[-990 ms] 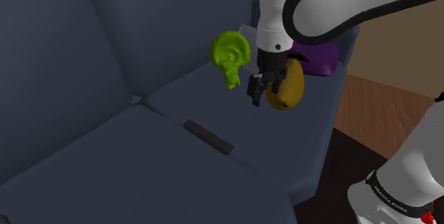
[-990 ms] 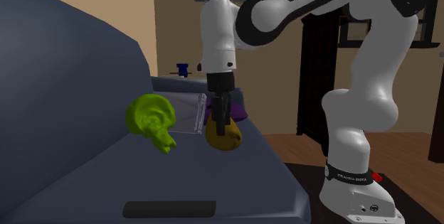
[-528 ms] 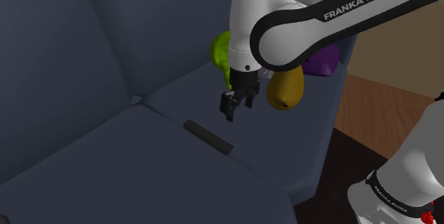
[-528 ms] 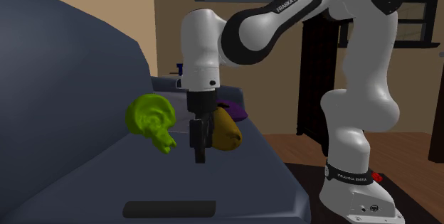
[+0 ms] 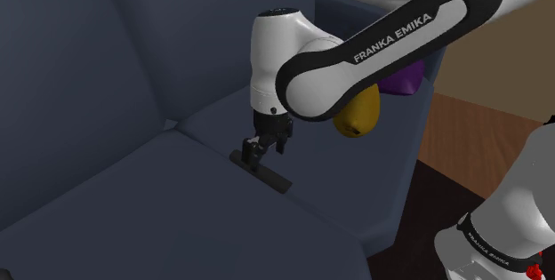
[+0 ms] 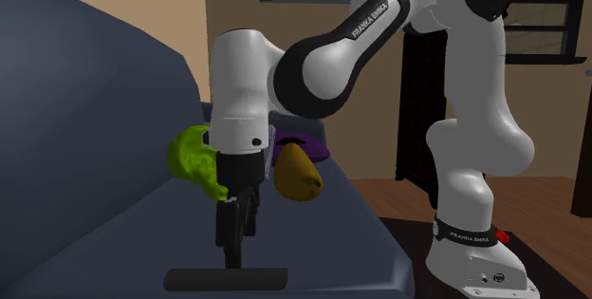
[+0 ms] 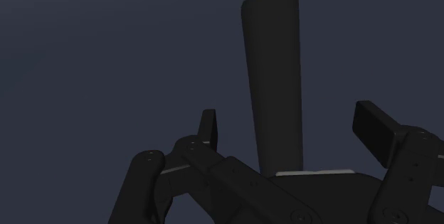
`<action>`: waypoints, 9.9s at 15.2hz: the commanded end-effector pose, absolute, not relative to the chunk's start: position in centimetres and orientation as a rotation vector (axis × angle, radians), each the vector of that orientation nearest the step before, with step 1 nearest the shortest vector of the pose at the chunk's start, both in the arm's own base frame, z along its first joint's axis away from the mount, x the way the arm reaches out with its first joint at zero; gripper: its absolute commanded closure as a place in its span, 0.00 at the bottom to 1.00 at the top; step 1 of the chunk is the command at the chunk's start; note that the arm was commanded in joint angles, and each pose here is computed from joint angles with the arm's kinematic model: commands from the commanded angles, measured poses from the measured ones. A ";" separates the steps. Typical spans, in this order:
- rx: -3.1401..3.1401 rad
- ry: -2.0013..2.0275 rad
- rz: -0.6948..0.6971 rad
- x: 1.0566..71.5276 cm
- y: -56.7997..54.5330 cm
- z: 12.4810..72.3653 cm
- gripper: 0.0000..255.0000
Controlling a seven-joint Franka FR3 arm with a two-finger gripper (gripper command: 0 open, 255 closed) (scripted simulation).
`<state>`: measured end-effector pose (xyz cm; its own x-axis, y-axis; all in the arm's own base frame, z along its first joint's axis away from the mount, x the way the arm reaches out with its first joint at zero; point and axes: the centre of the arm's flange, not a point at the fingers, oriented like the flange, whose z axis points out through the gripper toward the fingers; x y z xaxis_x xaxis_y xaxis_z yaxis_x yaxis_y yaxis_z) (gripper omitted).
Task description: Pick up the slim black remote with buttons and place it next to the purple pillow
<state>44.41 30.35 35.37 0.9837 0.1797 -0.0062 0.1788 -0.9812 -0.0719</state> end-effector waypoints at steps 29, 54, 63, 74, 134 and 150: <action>-3.055 -0.281 0.017 44.6 30.9 34.1 1.00; -3.055 -0.281 0.017 44.6 30.9 47.3 1.00; -3.055 -0.281 0.017 44.2 29.7 51.3 1.00; -3.055 -0.281 0.017 40.3 15.7 51.3 1.00; -3.055 -0.281 0.017 30.5 -18.7 33.9 1.00; -3.055 -0.281 0.017 30.6 -18.9 36.1 0.00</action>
